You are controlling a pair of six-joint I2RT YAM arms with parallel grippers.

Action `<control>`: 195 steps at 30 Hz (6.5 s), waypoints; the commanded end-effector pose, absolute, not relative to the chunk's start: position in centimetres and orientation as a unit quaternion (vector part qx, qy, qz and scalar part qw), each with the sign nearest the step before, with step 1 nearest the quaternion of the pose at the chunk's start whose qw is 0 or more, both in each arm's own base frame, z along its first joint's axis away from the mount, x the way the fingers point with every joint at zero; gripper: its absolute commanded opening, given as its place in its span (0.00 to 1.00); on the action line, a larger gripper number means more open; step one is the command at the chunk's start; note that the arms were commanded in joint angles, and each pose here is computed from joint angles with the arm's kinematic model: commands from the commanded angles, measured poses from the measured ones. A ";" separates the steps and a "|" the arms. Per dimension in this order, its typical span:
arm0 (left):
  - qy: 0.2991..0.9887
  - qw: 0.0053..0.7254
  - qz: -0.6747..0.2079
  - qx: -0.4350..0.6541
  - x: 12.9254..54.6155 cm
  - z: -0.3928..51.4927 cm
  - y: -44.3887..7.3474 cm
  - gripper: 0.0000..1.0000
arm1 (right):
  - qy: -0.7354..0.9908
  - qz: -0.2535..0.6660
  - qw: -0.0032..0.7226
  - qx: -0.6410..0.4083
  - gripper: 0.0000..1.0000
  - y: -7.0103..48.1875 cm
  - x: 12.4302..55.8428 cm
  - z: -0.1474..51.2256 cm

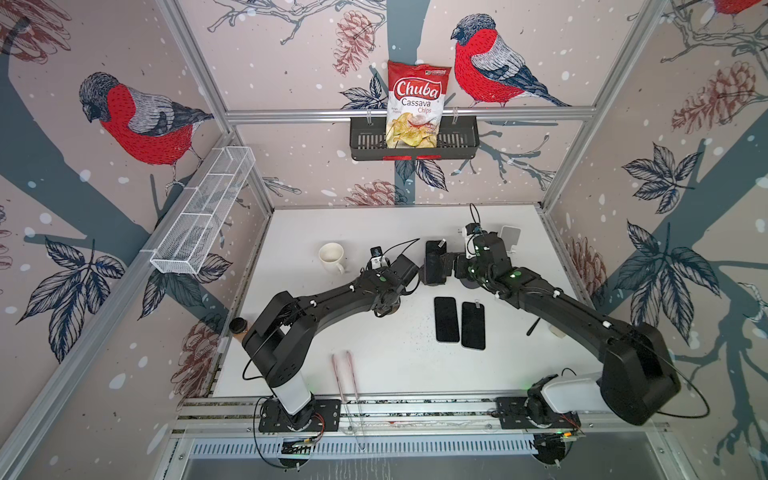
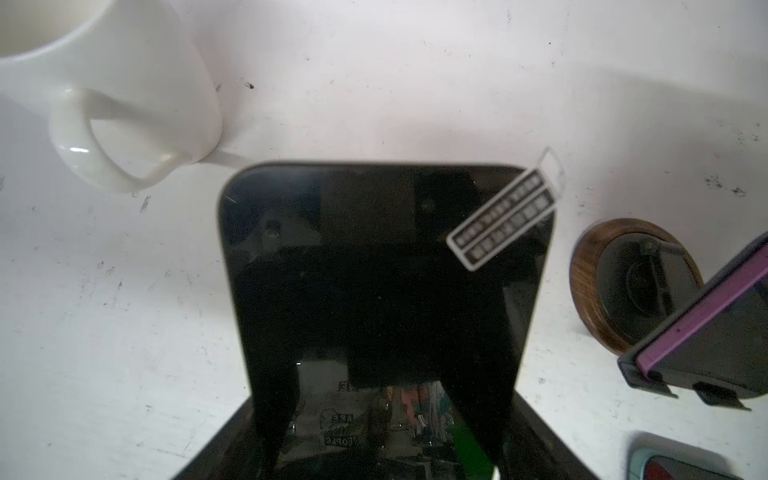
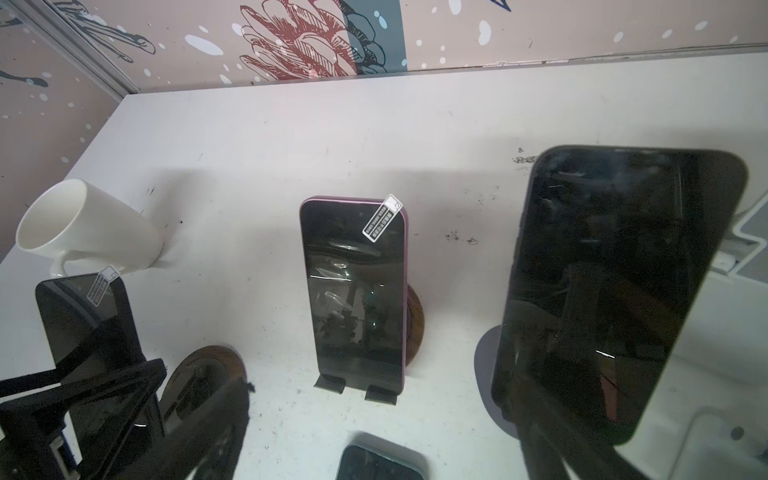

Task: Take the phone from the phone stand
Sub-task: 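Hold both black phones at their top edges with both grippers, then lift the black phone off the wooden-disc stand with the left gripper, then carry the black phone toward the flat phones and lower it beside them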

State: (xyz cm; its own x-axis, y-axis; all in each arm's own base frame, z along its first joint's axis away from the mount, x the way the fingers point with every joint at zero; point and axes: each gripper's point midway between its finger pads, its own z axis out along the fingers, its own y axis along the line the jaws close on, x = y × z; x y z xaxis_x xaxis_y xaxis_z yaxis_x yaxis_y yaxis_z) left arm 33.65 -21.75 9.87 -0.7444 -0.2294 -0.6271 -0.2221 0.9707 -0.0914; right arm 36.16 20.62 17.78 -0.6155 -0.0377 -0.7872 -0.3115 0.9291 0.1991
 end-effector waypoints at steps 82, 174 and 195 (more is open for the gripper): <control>0.969 0.216 -0.105 0.059 26.6 7.5 -33.6 0.16 | 0.856 0.170 0.487 -0.034 0.99 16.3 35.8 22.0; 0.990 0.113 -0.036 0.073 23.3 1.9 -32.5 0.47 | 0.842 0.181 0.508 -0.020 0.99 15.2 35.2 23.2; 0.990 0.112 -0.038 0.080 23.2 2.1 -32.7 0.71 | 0.841 0.184 0.508 -0.019 0.99 15.2 35.3 23.2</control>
